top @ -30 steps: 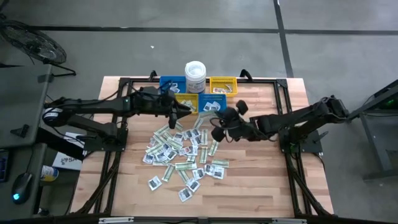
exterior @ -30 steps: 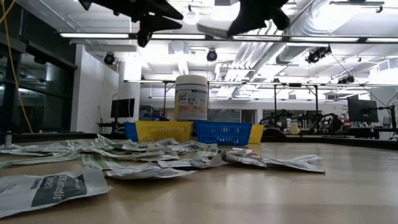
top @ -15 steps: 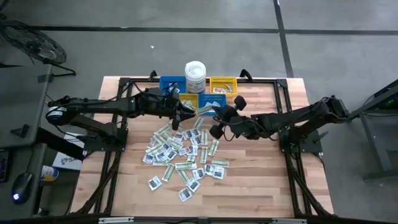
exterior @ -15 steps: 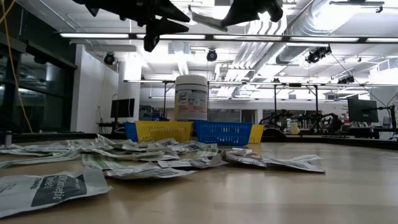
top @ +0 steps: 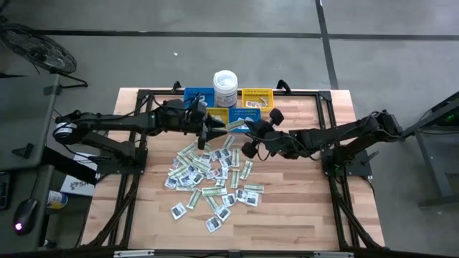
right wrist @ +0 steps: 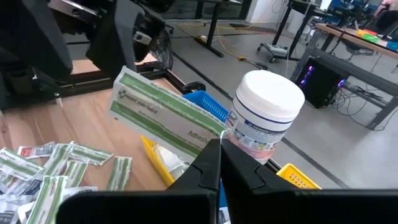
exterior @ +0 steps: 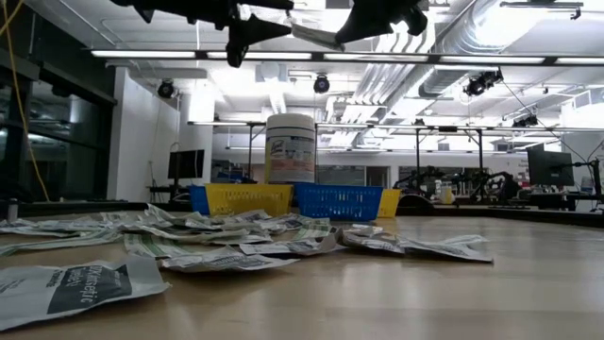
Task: Pick & Place First Aid Supplies
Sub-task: Put the green bandage pad into the left yellow bin
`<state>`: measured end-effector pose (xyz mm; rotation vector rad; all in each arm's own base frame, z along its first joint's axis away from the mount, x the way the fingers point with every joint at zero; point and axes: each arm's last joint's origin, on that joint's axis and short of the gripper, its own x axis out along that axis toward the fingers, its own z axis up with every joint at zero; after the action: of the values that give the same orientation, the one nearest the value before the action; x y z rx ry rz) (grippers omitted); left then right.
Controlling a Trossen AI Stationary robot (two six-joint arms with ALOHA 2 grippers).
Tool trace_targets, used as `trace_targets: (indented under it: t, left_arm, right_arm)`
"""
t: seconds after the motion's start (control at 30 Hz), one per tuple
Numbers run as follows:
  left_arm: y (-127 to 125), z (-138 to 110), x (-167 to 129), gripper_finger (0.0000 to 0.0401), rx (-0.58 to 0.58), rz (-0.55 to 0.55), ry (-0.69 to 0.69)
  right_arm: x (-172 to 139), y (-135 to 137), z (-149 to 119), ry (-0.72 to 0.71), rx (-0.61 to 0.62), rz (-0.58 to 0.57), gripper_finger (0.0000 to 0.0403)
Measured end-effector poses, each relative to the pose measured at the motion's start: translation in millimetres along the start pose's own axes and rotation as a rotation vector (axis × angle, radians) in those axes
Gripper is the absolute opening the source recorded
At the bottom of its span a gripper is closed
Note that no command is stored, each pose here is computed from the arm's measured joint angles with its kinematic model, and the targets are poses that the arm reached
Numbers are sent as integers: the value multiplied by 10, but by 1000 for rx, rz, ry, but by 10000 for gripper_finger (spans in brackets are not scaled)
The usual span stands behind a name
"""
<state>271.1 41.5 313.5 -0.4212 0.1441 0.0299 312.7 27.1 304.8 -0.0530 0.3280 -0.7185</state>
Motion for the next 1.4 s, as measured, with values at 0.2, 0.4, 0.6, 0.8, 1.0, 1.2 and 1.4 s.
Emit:
trace_targets:
  t: [0.2,0.4,0.6,0.8,1.0,1.2,1.4]
  left_arm:
    - [17,1,4,230,-1,49,-17]
    - [22,2,4,228,-5,66,-23]
    - [29,4,3,169,-40,90,-34]
    - [30,-4,3,40,-55,86,-24]
    - [37,-25,3,5,-58,90,-1]
    - [36,-25,3,2,-53,86,1]
    - [59,-63,0,1,-55,128,33]
  right_arm:
    - [1,7,28,-19,1,17,0]
    - [58,4,88,-55,45,90,0]
    - [84,-12,95,-59,41,90,0]
    - [84,-6,94,-57,40,109,0]
    - [83,1,93,-54,39,132,0]
    - [81,11,92,-52,21,168,15]
    - [31,-55,156,-61,117,196,101]
